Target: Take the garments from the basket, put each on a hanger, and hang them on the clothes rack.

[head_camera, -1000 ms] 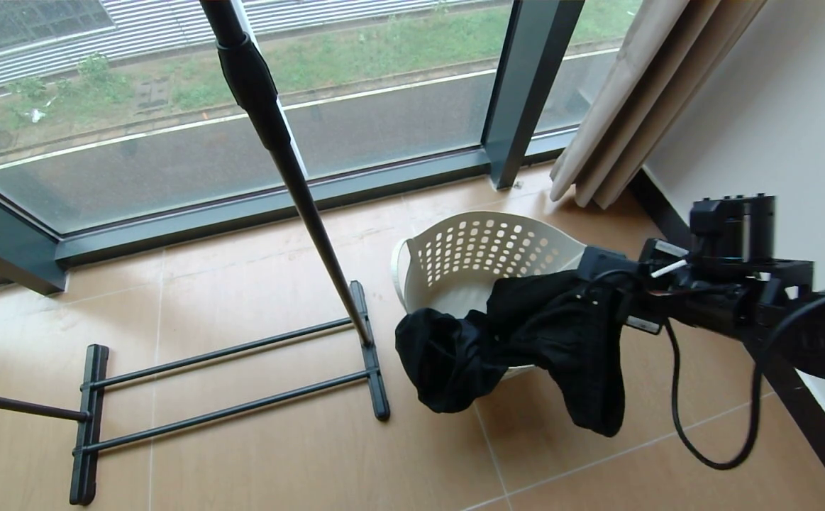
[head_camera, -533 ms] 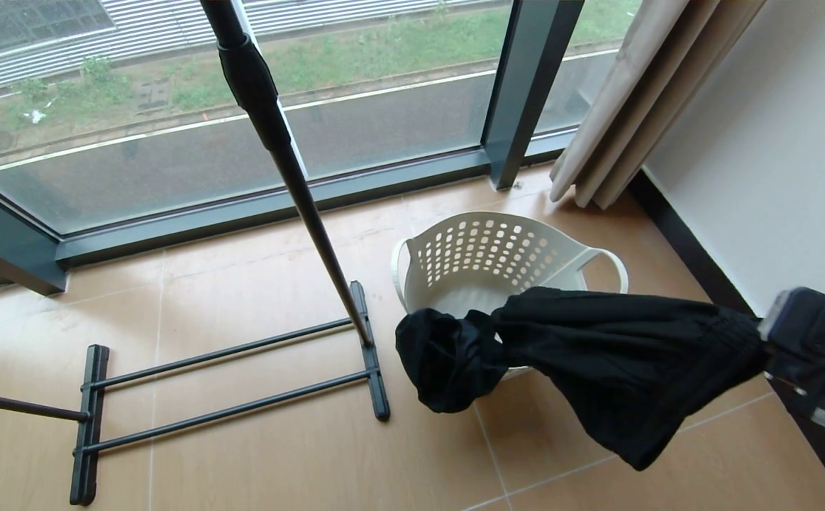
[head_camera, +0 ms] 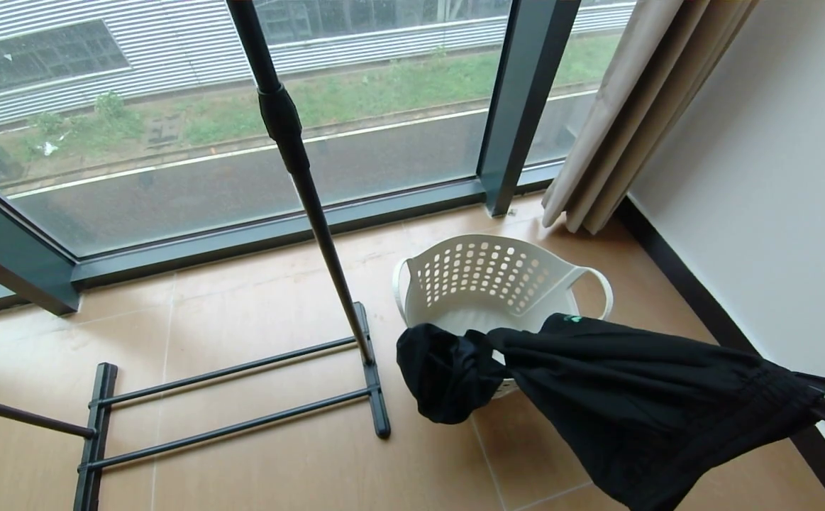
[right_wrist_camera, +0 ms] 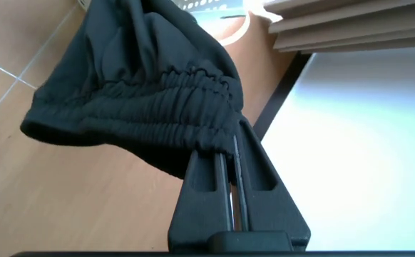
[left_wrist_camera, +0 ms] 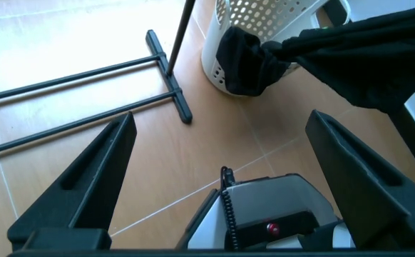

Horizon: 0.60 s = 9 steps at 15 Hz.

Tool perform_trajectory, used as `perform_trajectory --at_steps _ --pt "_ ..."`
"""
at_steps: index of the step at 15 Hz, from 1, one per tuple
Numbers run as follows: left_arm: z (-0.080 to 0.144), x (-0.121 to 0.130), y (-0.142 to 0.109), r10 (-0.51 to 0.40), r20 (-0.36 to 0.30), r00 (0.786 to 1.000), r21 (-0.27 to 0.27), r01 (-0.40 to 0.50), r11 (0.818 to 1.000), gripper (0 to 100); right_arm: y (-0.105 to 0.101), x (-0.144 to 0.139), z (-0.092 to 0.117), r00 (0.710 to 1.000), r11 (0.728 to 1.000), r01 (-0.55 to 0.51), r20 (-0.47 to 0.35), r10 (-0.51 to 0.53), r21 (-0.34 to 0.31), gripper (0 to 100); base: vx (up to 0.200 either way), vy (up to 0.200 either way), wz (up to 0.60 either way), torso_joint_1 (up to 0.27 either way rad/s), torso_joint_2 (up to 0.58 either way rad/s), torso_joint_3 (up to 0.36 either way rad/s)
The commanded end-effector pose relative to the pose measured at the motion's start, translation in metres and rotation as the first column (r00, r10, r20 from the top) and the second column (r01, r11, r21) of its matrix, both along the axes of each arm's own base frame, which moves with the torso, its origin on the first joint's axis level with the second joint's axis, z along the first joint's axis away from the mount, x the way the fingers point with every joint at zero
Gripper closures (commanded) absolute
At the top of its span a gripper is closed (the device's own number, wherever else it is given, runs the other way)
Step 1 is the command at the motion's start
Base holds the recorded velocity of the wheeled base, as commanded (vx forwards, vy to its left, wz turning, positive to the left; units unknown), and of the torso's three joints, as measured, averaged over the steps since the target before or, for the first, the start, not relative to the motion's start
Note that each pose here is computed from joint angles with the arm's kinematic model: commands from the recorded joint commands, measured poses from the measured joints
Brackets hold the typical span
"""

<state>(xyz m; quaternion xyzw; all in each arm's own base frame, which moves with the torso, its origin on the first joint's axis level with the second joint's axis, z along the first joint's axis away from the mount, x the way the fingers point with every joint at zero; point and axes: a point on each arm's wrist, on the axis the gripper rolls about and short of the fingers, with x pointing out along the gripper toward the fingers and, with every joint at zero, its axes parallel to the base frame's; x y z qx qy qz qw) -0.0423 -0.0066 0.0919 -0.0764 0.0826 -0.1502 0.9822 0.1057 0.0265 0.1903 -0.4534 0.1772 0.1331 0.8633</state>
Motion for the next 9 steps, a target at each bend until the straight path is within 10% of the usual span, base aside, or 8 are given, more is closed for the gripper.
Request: perform_trajectory --at_steps 1,9 --pt "0.0 0.0 0.0 0.0 -0.001 1.0 -0.001 0.0 1.0 0 0.002 0.008 -0.004 0.999 1.0 0.007 -0.038 -0.007 0.004 100 0.0 0.0 0.0 -0.002 0.01 0.203" --pt "0.0 0.0 0.0 0.001 -0.001 1.0 -0.001 -0.001 1.0 0 0.009 0.026 -0.007 0.996 0.991 0.025 -0.083 -0.014 0.132 100 0.0 0.0 0.0 0.004 0.0 0.207"
